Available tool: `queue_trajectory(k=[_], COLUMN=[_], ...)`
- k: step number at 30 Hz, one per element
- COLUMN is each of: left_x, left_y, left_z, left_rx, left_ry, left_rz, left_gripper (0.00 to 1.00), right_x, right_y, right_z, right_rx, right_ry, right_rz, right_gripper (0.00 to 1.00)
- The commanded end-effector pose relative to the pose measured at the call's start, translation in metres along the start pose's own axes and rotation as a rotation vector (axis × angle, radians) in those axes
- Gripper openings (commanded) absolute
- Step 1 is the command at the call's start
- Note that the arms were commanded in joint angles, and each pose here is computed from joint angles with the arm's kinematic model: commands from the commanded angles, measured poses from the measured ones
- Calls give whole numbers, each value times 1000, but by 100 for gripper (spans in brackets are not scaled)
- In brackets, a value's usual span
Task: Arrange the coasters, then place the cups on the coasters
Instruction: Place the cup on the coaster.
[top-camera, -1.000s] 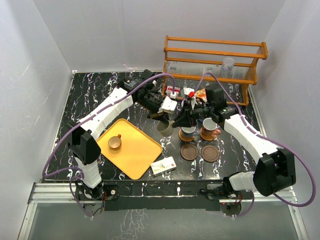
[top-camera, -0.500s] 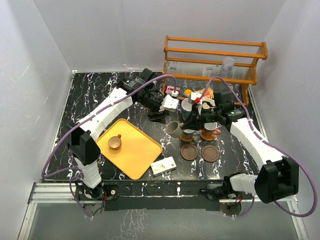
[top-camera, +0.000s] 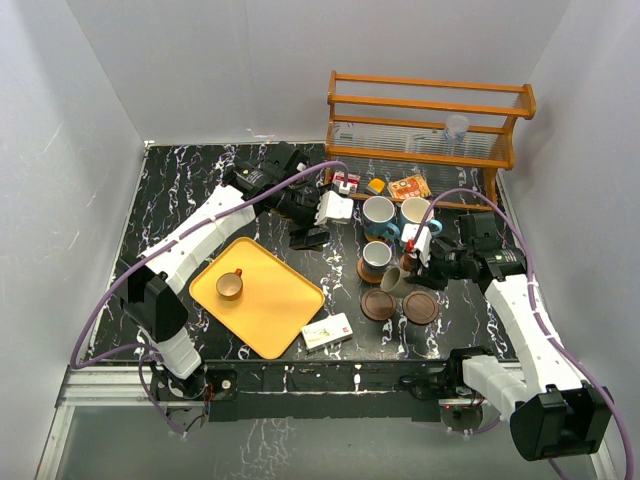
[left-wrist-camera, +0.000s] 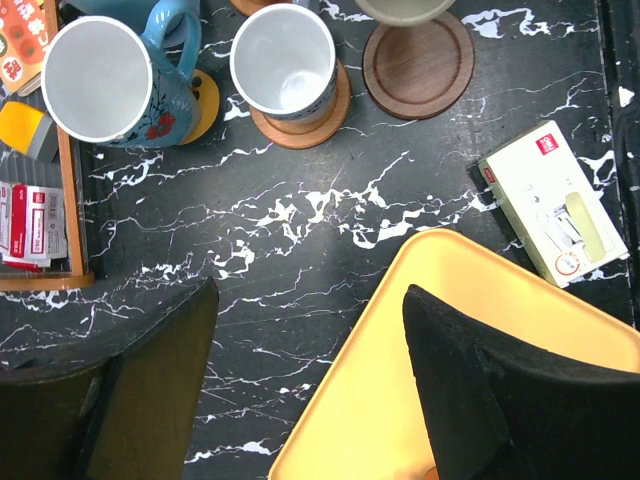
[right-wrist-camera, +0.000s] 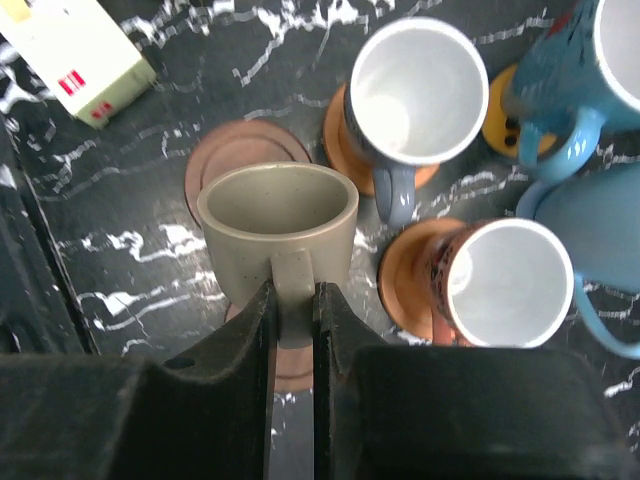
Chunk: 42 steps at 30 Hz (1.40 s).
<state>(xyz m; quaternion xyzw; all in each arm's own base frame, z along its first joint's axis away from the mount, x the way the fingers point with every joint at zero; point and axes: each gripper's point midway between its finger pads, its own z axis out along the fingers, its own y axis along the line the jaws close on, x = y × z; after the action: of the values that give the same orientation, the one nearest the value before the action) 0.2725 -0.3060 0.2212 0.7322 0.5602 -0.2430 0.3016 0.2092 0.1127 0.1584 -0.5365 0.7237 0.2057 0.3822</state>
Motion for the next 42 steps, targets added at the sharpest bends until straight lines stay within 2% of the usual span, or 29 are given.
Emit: queue_trajectory(k=[1, 6, 15, 30, 42], left_x=[-9, -3, 2, 6, 7], left_y=[2, 1, 1, -1, 0], left_z=[-15, -14, -11, -7, -8], left_rx=[-72, -80, -78, -65, -67], left_ry=[-14, 1, 12, 21, 26], left_rz=[14, 11, 11, 13, 18], left_gripper=[74, 75, 75, 76, 76], right_x=[28, 53, 57, 78, 109], right_y=[-7, -9, -10, -12, -15], right_z=[-5, -1, 7, 8, -1], right_rx=[64, 74, 65, 86, 112], right_ry=[105, 165, 131, 188, 320], right_rz=[-61, -55, -47, -27, 5], right_gripper=[0, 0, 0, 0, 11])
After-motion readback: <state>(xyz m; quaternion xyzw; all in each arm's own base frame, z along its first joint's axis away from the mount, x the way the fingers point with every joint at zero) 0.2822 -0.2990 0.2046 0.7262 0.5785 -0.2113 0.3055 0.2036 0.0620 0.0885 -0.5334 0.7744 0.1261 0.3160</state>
